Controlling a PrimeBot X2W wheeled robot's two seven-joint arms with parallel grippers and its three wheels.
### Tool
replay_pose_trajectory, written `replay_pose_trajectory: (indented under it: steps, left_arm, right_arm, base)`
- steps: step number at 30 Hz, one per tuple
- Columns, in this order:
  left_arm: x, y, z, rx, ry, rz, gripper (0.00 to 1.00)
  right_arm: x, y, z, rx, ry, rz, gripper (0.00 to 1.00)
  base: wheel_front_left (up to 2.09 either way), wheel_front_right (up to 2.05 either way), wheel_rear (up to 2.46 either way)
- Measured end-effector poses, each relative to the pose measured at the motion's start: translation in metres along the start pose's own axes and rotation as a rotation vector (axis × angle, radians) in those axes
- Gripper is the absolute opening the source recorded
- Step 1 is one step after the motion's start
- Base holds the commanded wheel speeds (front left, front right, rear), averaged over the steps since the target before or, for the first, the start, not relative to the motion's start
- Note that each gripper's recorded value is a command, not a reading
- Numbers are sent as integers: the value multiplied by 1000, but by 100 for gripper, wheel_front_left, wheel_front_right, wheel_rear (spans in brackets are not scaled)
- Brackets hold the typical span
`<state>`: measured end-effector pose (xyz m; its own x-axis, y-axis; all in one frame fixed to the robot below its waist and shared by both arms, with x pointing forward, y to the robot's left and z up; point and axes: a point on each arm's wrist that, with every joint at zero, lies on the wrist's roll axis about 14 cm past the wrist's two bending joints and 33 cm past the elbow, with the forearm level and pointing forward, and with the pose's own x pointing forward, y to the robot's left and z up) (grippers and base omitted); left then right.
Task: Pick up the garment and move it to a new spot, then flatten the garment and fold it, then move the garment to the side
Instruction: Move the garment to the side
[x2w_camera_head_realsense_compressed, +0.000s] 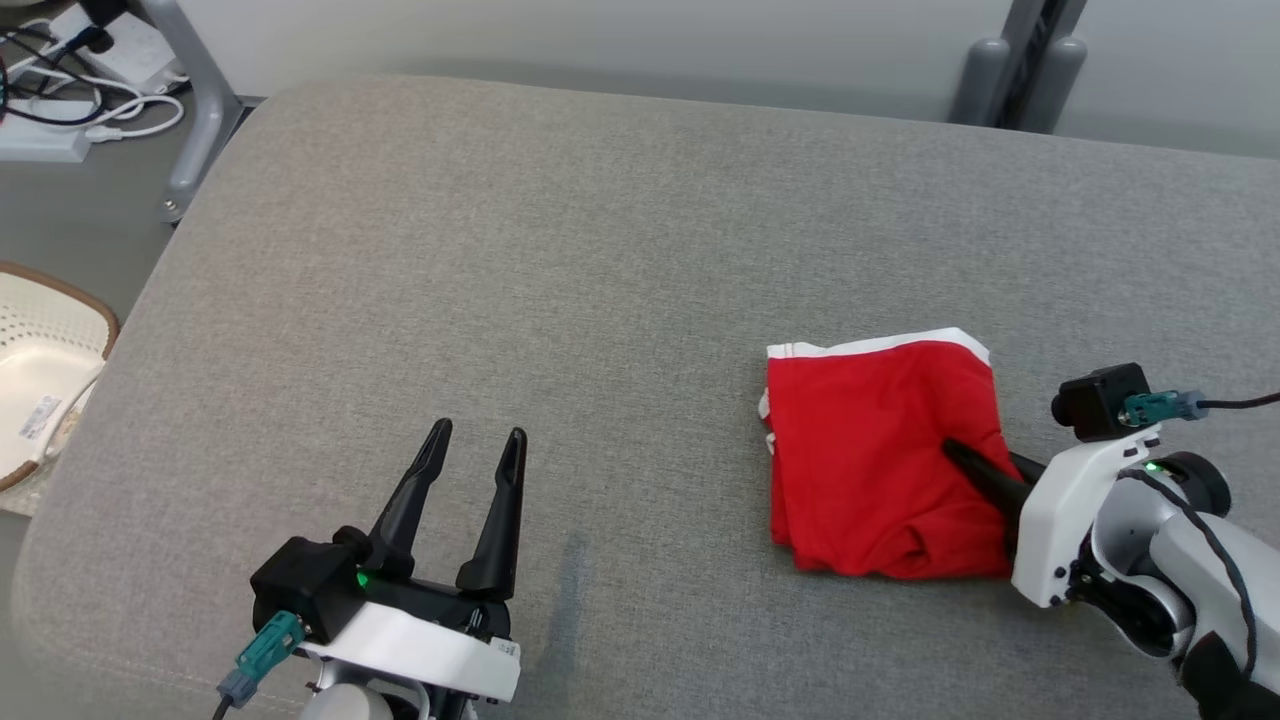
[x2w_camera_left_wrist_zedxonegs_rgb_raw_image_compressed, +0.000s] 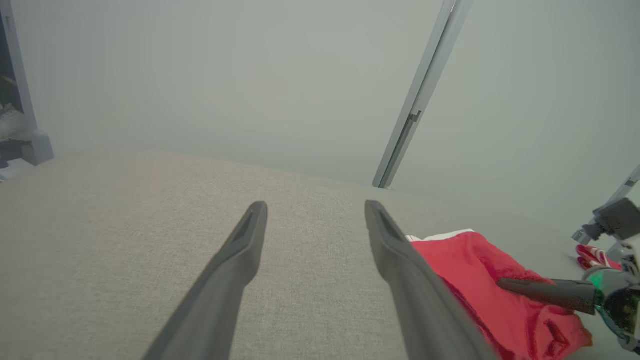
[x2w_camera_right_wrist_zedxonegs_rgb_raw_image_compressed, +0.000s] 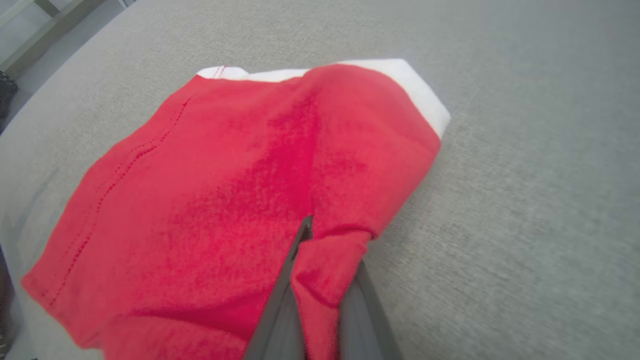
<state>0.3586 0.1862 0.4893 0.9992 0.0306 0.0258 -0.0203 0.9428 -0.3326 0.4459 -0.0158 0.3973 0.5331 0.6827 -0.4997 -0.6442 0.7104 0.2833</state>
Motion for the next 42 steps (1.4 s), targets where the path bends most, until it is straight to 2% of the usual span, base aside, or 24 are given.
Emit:
replay_pose_trajectory:
  steps: [3,10,15,19,27,36,42]
  left_arm:
    - [3,-10,-1,1,1,-34,100]
    - [14,-39,-9,12,20,-135,100]
    - [38,-75,-18,5,33,-257,100]
    - [50,-92,-27,-3,49,-313,100]
    - [74,-131,-54,-44,100,-432,100]
    - [78,-146,-69,-70,138,-476,100]
    - [82,-131,-71,-59,140,-437,100]
  right_arm:
    - [-14,-20,4,-84,-7,-52,0]
    - [-49,-58,9,-193,4,-156,0]
    - [-88,-108,11,-274,45,-269,0]
    - [-108,-133,14,-309,61,-324,0]
    - [-175,-195,27,-440,101,-493,0]
    - [-236,-231,15,-499,249,-636,0]
    - [-250,-258,3,-500,329,-699,0]
  base:
    - [0,0,0]
    - [0,0,0]
    - [0,0,0]
    - [0,0,0]
    - [0,0,0]
    - [0,0,0]
    - [0,0,0]
